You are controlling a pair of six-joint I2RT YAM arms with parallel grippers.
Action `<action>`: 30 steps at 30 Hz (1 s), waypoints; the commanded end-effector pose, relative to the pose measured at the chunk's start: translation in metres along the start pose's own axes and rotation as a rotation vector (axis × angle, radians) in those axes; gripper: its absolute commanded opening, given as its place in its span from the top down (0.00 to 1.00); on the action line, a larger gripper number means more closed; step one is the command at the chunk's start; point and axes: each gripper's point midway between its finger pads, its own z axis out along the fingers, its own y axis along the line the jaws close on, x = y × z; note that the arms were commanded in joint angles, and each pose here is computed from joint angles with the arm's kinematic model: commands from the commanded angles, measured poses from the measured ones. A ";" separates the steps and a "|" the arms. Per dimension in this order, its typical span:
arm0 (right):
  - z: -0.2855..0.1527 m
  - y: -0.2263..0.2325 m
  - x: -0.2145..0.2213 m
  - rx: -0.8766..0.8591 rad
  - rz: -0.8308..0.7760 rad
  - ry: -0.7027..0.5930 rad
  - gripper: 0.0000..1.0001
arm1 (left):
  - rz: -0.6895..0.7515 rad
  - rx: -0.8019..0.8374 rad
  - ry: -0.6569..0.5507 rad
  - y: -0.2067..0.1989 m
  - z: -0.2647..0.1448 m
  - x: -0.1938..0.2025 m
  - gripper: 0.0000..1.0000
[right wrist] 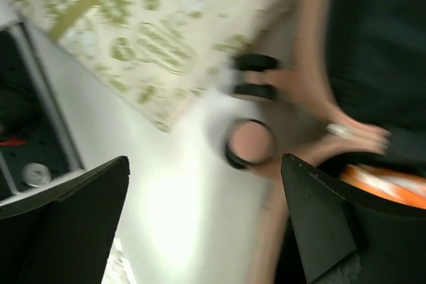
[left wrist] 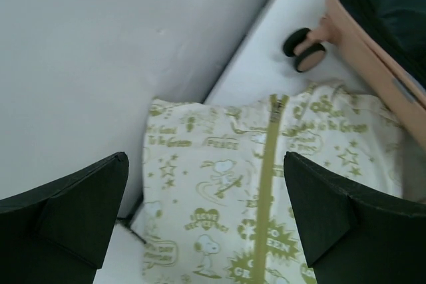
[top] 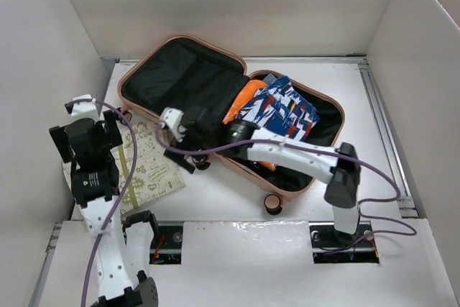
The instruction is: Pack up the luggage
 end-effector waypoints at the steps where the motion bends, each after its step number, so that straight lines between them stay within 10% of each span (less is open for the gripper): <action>1: 0.016 0.040 -0.028 -0.094 0.069 -0.063 0.01 | 0.056 -0.157 -0.013 0.030 -0.001 0.000 0.00; 17: 0.142 0.082 0.048 -0.050 0.784 0.039 0.04 | 0.142 -0.098 0.080 0.024 -0.011 0.038 0.00; 30: 0.209 0.093 0.109 -0.092 0.899 0.141 0.04 | 0.144 -0.094 0.111 0.019 0.002 0.044 0.00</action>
